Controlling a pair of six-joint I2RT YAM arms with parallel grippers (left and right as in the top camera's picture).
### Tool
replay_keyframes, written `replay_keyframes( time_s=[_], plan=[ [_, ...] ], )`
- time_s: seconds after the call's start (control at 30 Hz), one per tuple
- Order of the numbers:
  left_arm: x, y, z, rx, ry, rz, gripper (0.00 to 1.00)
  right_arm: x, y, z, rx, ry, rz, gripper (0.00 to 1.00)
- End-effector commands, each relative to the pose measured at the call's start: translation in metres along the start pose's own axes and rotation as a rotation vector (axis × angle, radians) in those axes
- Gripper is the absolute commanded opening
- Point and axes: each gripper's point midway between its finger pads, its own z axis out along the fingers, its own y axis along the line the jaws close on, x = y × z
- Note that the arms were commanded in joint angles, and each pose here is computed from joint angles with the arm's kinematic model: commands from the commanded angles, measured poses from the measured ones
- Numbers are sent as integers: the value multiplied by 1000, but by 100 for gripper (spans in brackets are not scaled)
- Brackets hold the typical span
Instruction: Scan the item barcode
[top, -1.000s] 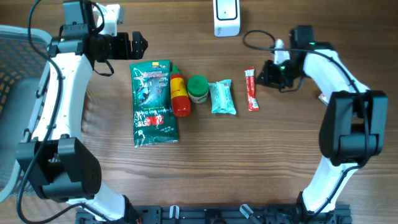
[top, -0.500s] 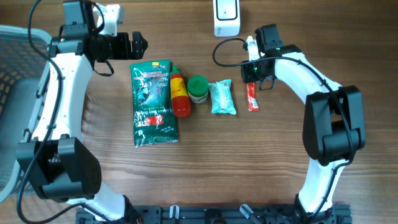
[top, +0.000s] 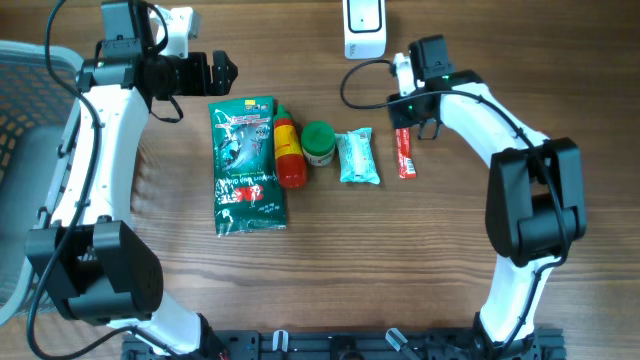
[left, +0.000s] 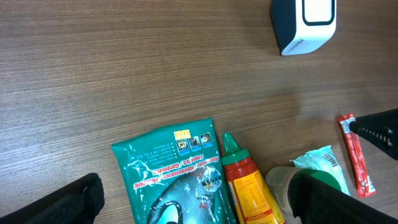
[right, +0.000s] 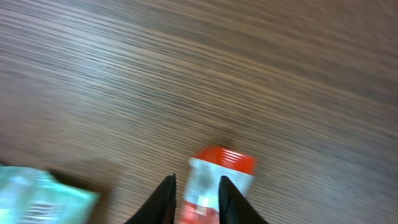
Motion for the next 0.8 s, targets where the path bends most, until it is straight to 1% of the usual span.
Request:
replay_keyframes(
  time_s=[0.0,0.1,0.17,0.3,0.37,0.43,0.5,0.53,0.6,0.67,0.7,0.73,0.77],
  plan=[
    [-7,-2,-7,-1,-23,27,100,-1,29,12,-71,12,-36,21],
    [-7,-2,-7,-1,-23,27,100,20,28,37,-75,88,-15,21],
    [-7,-2,-7,-1,-23,27,100,25,18,42,-26,104,12,20],
    [-7,-2,-7,-1,-23,27,100,38,-41,34,233,145,129,20],
    [-7,-2,-7,-1,-23,27,100,57,-63,28,259,212,200,21],
    [-7,-2,-7,-1,-23,27,100,84,-65,21,191,322,260,21],
    [-7,-2,-7,-1,-23,27,100,96,-58,12,116,387,300,21],
    [-7,-2,-7,-1,-23,27,100,88,-51,0,52,375,312,20],
    [-7,-2,-7,-1,-23,27,100,64,-43,-30,14,294,303,22],
    [-7,-2,-7,-1,-23,27,100,56,-32,-65,-27,254,287,22],
    [-7,-2,-7,-1,-23,27,100,64,-28,-79,-28,288,291,23],
    [-7,-2,-7,-1,-23,27,100,75,-25,-83,-32,332,298,23],
    [-7,-2,-7,-1,-23,27,100,96,-13,-83,-64,412,304,22]
  ],
)
